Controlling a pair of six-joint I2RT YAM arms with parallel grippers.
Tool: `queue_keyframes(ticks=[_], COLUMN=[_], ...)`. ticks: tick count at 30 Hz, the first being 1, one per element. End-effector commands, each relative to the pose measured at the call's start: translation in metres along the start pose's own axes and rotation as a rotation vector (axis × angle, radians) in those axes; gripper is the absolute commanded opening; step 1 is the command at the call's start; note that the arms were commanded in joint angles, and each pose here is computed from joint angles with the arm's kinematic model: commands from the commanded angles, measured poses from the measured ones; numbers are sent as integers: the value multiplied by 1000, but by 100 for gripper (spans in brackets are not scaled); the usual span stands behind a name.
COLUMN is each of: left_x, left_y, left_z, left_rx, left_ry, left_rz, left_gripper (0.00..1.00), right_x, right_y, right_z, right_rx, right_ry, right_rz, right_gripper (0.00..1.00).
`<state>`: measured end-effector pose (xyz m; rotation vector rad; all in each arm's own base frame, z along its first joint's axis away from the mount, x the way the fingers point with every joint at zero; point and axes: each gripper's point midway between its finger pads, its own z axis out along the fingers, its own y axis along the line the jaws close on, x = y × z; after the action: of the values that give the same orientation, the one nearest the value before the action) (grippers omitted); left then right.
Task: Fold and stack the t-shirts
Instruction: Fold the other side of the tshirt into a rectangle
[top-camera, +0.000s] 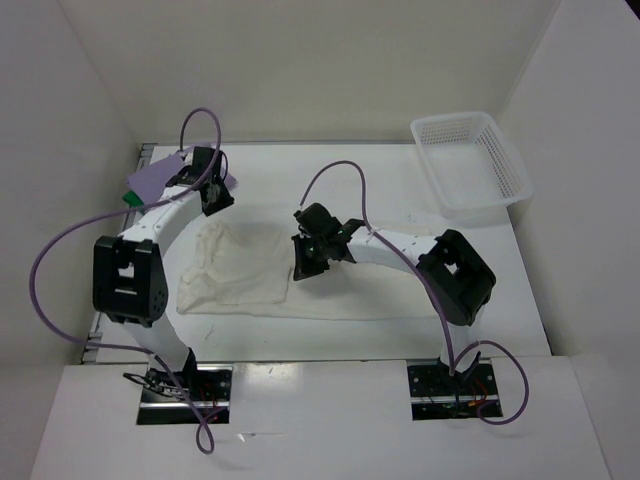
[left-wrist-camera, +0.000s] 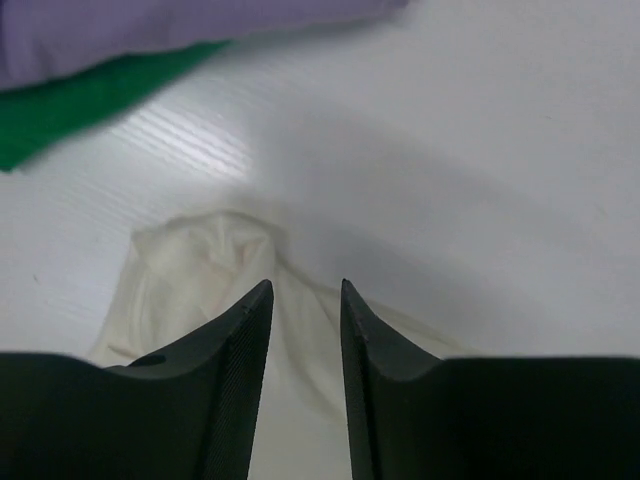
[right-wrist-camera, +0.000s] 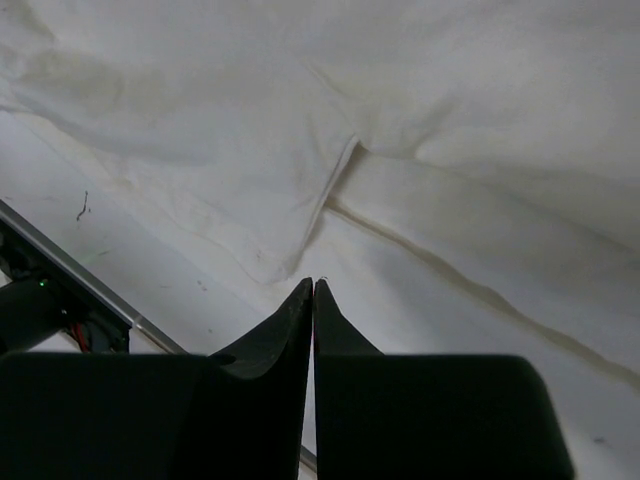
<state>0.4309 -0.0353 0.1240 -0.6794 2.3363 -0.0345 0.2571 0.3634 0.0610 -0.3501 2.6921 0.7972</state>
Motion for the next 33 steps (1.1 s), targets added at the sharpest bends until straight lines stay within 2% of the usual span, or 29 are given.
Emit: queue_keyframes(ticks=[1, 4, 6, 11, 16, 19, 25, 33], left_x=[-22, -16, -12, -2, 17, 29, 27, 31], left_y=[12, 18, 18, 11, 2, -2, 8, 31], left_z=[25, 41, 45, 52, 62, 67, 75, 71], left_rx=[-115, -150, -148, -121, -88, -102, -168, -256], left_ry=[-75, -54, -38, -35, 12, 25, 15, -18], left_rz=[182, 244, 268, 312, 375, 424, 446, 422], left_gripper=[40, 35, 35, 31, 28, 28, 28, 33], right_x=[-30, -41, -58, -71, -89, -102, -109, -100], right_y=[19, 18, 8, -12, -34, -54, -67, -75], right_z=[-9, -12, -18, -20, -24, -23, -28, -17], right_rx=[-47, -36, -24, -8, -3, 12, 18, 30], right_ry=[-96, -110, -137, -150, -180, -194, -207, -187], right_rz=[-23, -35, -18, 26, 72, 109, 136, 143], right_gripper=[6, 13, 18, 21, 30, 31, 33, 35])
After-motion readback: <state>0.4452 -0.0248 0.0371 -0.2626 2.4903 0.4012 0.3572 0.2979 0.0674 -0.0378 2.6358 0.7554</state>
